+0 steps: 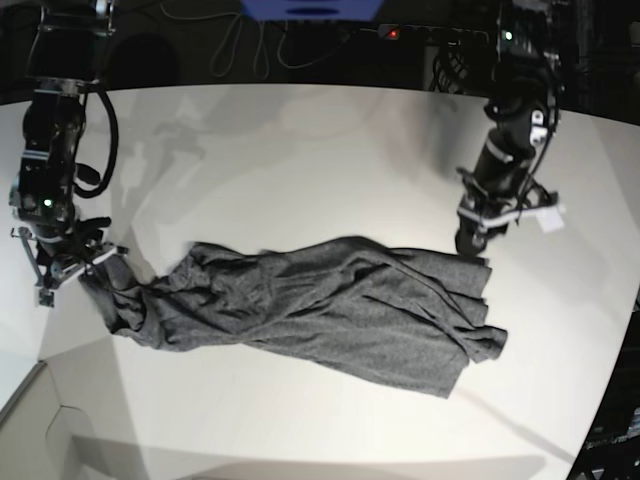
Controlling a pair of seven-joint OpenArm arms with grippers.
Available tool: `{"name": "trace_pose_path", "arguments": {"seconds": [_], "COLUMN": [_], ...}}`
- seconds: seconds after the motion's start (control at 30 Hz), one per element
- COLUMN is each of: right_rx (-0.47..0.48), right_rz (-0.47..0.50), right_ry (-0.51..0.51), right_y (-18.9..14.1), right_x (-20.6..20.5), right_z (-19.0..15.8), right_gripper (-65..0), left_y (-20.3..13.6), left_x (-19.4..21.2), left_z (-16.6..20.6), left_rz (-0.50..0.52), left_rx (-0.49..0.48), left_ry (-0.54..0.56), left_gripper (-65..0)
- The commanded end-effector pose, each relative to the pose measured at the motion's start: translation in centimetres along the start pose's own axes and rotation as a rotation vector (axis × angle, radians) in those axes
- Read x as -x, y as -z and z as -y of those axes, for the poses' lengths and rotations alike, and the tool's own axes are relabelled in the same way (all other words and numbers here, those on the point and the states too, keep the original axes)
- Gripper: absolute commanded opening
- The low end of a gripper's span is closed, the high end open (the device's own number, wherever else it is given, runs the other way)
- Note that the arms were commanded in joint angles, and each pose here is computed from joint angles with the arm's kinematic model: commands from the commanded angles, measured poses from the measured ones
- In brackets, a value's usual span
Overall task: Layout the t-shirt on the table in an organized manner, then fold the t-shirt properly
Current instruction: 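Lift both grippers and stretch the shirt between them, then lower the left gripper onto the shirt's bunched end and grasp it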
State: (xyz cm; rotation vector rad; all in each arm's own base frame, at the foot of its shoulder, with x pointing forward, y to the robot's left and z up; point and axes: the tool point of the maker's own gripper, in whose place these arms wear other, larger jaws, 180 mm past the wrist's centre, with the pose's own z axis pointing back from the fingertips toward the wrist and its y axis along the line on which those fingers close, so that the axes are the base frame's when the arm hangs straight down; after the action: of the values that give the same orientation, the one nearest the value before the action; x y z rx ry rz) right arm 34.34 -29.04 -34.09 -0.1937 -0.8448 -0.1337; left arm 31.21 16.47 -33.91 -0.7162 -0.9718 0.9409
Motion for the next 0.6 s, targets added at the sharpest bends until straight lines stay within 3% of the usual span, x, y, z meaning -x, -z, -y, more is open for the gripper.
{"name": "trace_pose_path", "arguments": {"seconds": [0.0, 0.1, 0.17, 0.4, 0.57], "right_rx": [0.008, 0.004, 0.006, 0.043, 0.042], "right_rz": [0.053, 0.034, 0.021, 0.079, 0.067], "right_ry": [-0.023, -0.038, -0.041, -0.009, -0.027], "right_y": [-0.4, -0.4, -0.5, -3.0, -3.7], "right_x": [-1.9, -1.6, -1.0, -1.3, -0.2], "right_z": [0.8, 0.8, 0.9, 2.3, 2.2], "right_gripper": [-47.2, -45.2, -45.3, -45.3, -45.3], "left_y": [0.5, 2.6, 4.1, 11.2, 13.3], "left_x": [-0.8, -1.3, -2.4, -2.0, -1.8], "left_z": [1.2, 2.7, 3.2, 3.3, 4.4], "left_rz": [0.009, 0.013, 0.023, -0.034, -0.028], "left_rx": [0.035, 0.065, 0.067, -0.005, -0.028], "left_ry": [-0.023, -0.014, 0.005, 0.040, 0.212], "left_gripper": [-43.3, -30.8, -27.9, -28.5, -35.5]}}
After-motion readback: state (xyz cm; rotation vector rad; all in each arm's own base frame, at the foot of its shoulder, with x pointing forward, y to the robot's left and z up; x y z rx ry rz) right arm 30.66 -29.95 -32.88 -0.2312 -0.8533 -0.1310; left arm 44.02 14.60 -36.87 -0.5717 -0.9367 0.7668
